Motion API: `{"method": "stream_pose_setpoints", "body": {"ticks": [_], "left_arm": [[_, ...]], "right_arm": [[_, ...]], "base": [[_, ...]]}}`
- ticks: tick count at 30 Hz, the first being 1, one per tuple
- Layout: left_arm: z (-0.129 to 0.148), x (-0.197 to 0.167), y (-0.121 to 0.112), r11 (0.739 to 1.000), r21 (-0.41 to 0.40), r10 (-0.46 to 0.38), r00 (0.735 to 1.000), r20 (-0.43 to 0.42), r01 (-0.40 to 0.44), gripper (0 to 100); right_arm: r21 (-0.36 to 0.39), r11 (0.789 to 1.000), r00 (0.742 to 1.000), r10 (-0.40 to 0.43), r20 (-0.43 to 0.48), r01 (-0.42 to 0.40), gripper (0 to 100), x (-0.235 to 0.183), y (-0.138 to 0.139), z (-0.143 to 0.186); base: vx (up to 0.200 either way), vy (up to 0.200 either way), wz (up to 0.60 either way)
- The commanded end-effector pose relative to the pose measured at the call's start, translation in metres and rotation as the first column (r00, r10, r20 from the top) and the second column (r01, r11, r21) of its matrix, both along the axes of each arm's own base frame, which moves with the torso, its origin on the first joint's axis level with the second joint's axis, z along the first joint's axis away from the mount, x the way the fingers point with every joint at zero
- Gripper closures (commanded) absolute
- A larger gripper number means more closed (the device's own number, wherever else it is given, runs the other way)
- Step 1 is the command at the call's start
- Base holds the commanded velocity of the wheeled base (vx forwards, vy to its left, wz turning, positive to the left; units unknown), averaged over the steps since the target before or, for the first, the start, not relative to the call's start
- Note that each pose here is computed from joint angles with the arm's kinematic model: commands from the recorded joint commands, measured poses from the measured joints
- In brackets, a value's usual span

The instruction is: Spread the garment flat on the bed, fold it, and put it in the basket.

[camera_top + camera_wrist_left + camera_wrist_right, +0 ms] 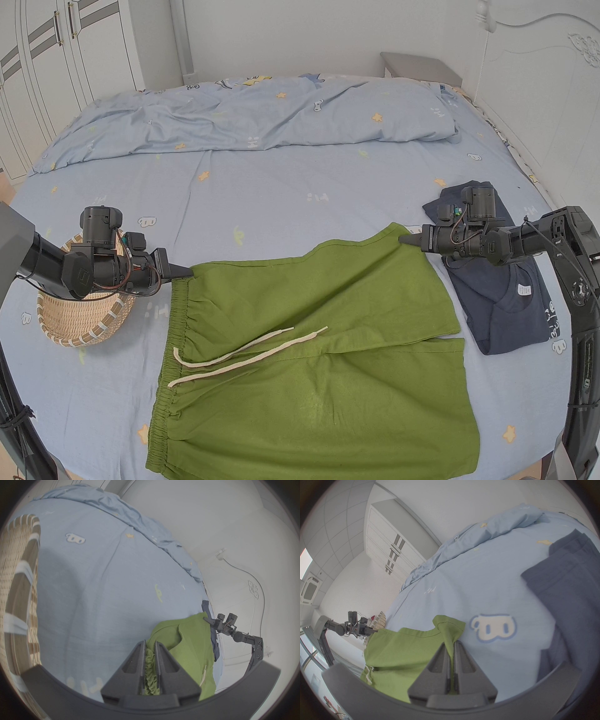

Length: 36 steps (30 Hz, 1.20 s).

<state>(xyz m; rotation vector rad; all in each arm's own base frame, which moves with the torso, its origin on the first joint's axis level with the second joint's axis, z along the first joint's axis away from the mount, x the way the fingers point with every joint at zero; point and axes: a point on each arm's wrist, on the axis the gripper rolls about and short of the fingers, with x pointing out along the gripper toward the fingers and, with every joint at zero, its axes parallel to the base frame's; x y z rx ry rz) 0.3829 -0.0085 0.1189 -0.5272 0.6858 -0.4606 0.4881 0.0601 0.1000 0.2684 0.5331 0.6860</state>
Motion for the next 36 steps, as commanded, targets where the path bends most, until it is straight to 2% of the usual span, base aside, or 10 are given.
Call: {"method": "stream_pose_setpoints", "body": {"ticks": [1, 7, 14, 28, 29, 36], "left_arm": [[0.003, 0.003, 0.008, 1.000, -0.001, 0.022, 1.000, 0.022, -0.022, 100], [0.008, 0.009, 0.020, 0.999, -0.001, 0.053, 0.997, 0.057, -0.053, 100], [-0.002, 0.017, 0.022, 0.998, 0.000, 0.059, 0.997, 0.055, -0.059, 100], [-0.001, 0.018, 0.028, 0.997, 0.000, 0.078, 0.994, 0.072, -0.078, 100], [-0.001, 0.018, 0.028, 0.997, 0.000, 0.078, 0.994, 0.072, -0.078, 0], [0.000, 0.017, 0.027, 0.997, 0.003, 0.073, 0.994, 0.075, -0.074, 0]], "right_arm": [[0.014, 0.999, 0.999, -0.031, 0.013, 0.031, 100, 0.002, -0.010, 0.008], [0.016, 0.999, 0.999, -0.040, 0.012, 0.040, 100, 0.001, -0.011, 0.012], [0.002, 0.999, 0.999, -0.049, 0.019, 0.049, 100, -0.003, -0.006, 0.015], [0.002, 0.999, 0.999, -0.048, 0.026, 0.048, 100, -0.008, -0.004, 0.022], [0.002, 0.999, 0.999, -0.048, 0.026, 0.048, 0, -0.008, -0.004, 0.022], [0.002, 0.999, 0.998, -0.046, 0.030, 0.046, 0, -0.008, -0.004, 0.023]], "base": [[0.000, 0.000, 0.00], [0.000, 0.000, 0.00], [0.000, 0.000, 0.00], [0.000, 0.000, 0.00], [0.000, 0.000, 0.00], [0.000, 0.000, 0.00]]}}
